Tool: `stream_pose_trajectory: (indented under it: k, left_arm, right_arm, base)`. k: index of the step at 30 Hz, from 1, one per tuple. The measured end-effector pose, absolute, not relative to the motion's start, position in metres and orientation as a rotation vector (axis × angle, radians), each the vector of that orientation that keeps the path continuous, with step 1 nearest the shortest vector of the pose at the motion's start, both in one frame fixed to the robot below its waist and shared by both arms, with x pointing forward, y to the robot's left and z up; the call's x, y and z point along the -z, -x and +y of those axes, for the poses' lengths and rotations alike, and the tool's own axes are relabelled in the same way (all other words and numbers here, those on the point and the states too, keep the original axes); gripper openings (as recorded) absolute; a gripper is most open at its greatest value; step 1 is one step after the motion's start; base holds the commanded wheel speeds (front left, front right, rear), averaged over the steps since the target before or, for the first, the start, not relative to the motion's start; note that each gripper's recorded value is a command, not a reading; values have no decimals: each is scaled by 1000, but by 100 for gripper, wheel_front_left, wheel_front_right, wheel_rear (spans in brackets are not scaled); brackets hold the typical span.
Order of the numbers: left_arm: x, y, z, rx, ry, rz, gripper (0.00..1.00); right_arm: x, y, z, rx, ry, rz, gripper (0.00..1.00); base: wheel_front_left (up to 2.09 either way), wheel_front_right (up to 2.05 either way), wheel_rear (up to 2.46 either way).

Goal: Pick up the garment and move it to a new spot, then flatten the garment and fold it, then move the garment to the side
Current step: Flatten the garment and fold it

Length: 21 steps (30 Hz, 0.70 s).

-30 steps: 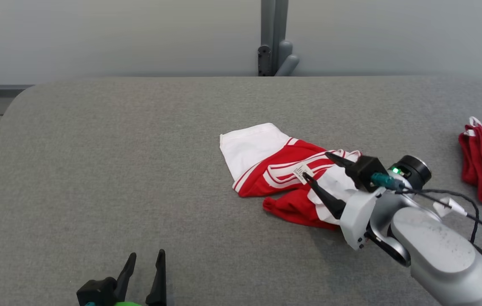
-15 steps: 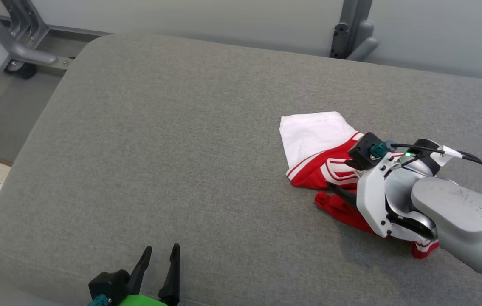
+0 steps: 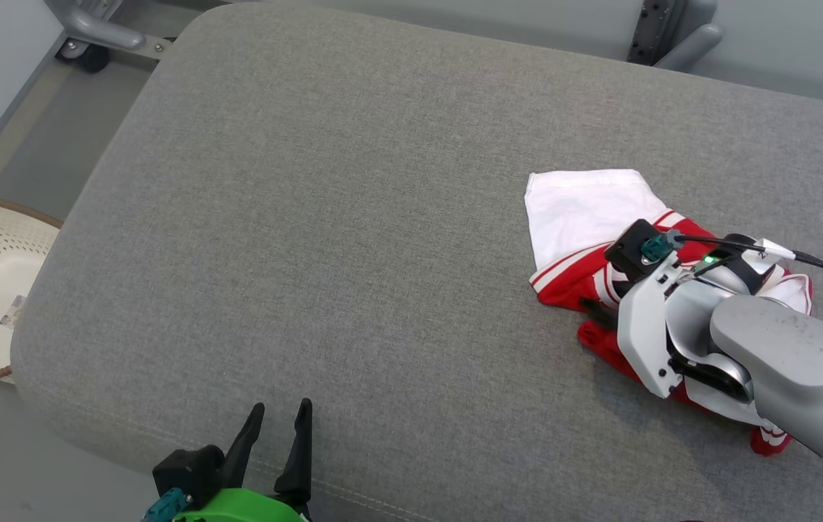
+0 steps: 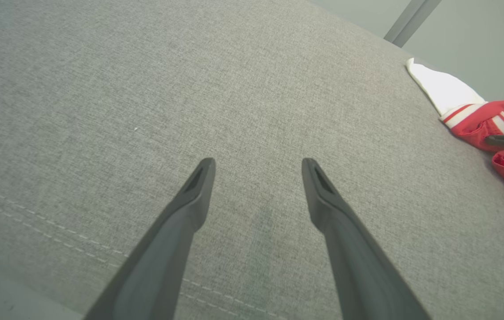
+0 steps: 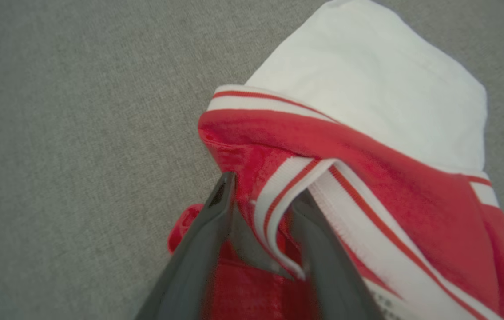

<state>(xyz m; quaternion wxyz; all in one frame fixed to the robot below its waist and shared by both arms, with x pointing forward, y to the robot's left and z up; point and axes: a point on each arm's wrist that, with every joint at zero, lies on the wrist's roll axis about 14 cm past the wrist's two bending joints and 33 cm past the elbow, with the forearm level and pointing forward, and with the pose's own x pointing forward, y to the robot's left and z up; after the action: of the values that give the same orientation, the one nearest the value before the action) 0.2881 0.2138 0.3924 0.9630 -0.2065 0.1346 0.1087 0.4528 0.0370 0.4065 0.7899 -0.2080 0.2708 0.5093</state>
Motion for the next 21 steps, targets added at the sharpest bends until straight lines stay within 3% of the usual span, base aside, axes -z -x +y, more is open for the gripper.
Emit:
stream_pose_trajectory:
  k: [1, 2, 10, 16, 21]
  left_arm:
    - [-393, -288, 214, -222, 417, 272, 100]
    - [-393, -289, 215, -222, 417, 272, 100]
    - [-394, -293, 209, -193, 402, 269, 100]
    - [-393, -299, 199, -146, 373, 282, 100]
    - [-394, -307, 193, -115, 351, 286, 100]
  right_arm:
    - [-407, -453, 39, -1100, 444, 575, 5]
    - [-407, -454, 40, -1101, 438, 567, 0]
    - [-443, -485, 34, -1022, 324, 424, 0]
    - [-502, -565, -15, -783, 303, 228, 0]
    - [-518, -614, -77, -562, 370, 206, 0]
  base:
    - [0, 0, 0]
    - [0, 0, 0]
    - [0, 0, 0]
    - [0, 0, 0]
    - [0, 0, 0]
